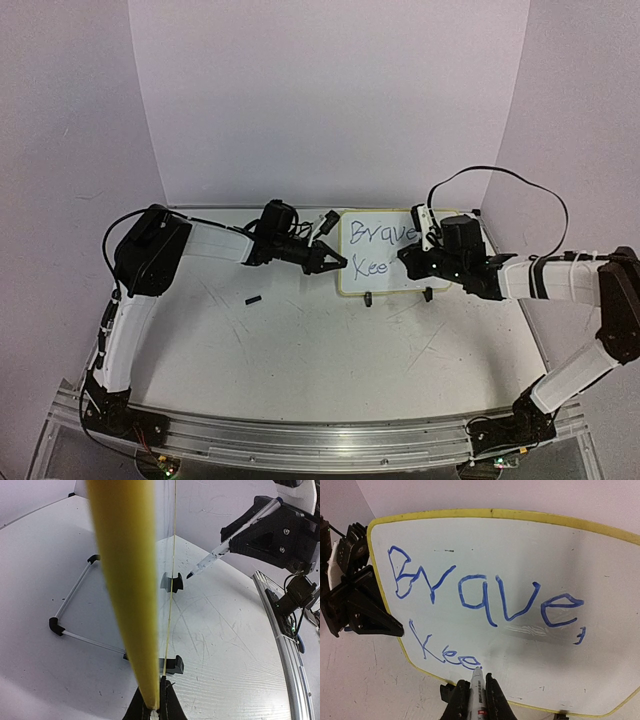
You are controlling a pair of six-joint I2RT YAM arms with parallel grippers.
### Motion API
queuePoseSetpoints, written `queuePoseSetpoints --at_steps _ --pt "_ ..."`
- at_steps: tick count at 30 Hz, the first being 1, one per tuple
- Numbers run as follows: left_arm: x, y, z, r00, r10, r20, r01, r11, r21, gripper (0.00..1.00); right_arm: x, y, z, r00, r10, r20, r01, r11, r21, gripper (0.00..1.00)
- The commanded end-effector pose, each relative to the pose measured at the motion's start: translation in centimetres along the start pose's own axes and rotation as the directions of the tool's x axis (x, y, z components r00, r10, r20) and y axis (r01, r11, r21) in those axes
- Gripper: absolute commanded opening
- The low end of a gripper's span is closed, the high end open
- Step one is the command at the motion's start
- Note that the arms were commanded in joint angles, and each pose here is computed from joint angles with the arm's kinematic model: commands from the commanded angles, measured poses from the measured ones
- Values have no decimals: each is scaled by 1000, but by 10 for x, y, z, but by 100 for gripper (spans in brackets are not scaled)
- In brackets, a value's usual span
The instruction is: Write a sentence on the whiteboard
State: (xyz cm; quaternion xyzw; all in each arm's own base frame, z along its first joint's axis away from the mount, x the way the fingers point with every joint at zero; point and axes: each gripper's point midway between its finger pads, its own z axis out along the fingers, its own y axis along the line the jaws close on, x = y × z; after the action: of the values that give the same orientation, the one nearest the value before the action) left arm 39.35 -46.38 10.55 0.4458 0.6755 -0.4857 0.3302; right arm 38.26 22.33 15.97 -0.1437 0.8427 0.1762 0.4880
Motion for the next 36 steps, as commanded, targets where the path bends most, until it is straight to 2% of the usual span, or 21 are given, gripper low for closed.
queuePoseSetpoints --at_steps 1,11,36 --pt "46 37 -2 991 -45 -128 24 986 -165 0 -22 9 4 999 -6 50 8 999 -38 0" --pt "44 36 -3 991 -41 -129 19 986 -168 0 -28 4 -1 997 7 76 -7 1000 -7 0" --pt "43 35 -2 991 -36 -129 14 986 -165 0 -22 0 14 999 -8 34 7 1000 21 0"
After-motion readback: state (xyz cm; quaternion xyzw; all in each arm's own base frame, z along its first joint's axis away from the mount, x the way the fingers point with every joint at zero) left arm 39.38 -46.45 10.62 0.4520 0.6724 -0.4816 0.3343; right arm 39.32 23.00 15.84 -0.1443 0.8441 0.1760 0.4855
